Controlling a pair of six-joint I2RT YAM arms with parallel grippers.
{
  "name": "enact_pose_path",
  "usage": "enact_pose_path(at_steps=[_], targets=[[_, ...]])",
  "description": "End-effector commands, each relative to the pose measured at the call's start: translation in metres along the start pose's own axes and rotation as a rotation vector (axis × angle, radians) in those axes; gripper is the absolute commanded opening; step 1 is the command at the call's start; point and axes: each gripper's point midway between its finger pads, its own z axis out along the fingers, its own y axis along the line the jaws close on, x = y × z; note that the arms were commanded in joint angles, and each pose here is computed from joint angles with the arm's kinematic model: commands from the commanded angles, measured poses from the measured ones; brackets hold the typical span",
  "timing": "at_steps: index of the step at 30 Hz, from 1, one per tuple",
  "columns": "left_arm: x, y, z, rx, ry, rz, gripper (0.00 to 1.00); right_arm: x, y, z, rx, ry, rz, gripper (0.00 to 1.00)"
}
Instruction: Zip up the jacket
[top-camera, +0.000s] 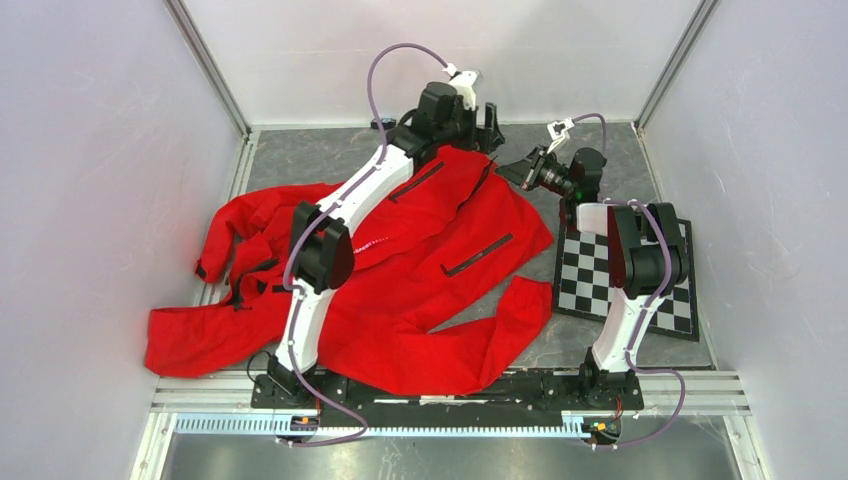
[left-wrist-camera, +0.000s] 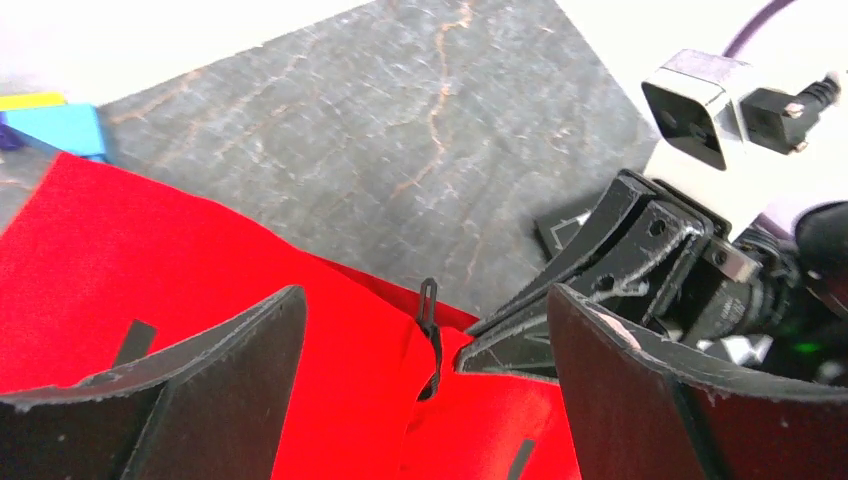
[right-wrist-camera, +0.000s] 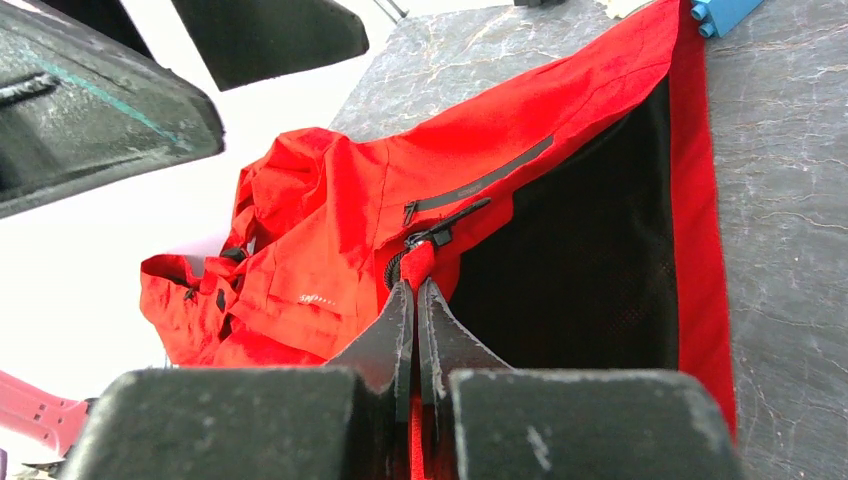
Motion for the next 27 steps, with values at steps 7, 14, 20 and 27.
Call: enact_pose_path(at_steps=[7,14,20,27], targets=[[-0.013,0.002,0.013,-0.239,-0.037,0.172,0.65,-0.032,0.025,0.006,-0.041,-0.051,-0.098,0.0],[-0.004,-0.006,0.023,-0.252,-0.021,0.272,0.57,-0.034,0.025,0.006,-0.034,-0.052,-0.109,0.0],[0.001,-0.012,0.029,-0.246,-0.005,0.319,0.58,-0.035,0.027,0.006,-0.039,-0.054,-0.116,0.0],[0.023,-0.014,0.041,-0.222,0.042,0.326,0.61,-0.039,0.031,0.005,-0.043,-0.059,-0.122,0.0]])
